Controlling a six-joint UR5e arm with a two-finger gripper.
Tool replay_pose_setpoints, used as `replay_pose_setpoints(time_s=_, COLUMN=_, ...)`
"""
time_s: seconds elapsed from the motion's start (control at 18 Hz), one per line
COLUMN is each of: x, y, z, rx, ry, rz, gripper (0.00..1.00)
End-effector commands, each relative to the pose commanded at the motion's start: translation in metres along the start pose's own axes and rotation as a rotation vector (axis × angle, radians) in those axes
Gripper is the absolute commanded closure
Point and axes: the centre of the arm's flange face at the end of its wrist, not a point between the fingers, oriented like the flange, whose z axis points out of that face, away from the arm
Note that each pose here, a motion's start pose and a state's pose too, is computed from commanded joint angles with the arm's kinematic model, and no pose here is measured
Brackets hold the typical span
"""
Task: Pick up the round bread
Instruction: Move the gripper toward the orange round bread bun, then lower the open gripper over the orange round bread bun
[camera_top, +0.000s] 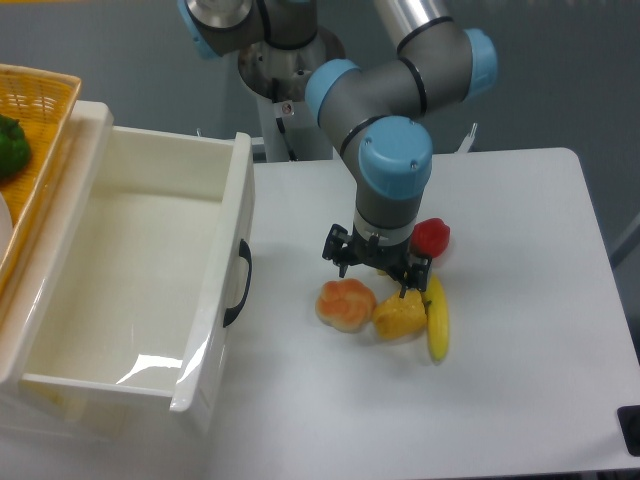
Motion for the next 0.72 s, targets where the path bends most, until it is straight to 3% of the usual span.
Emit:
replay_pose_setpoints(time_s=0.33, x=0.013, y=0.007, z=0.035, rx=-0.039, ry=0.058, rz=0.141, gripper=0.00)
replay_pose_setpoints(time_s=0.72, x=0.023, y=-0.011, z=0.053, rx=-0.021, ry=0.097, rz=0.288, gripper=0.00)
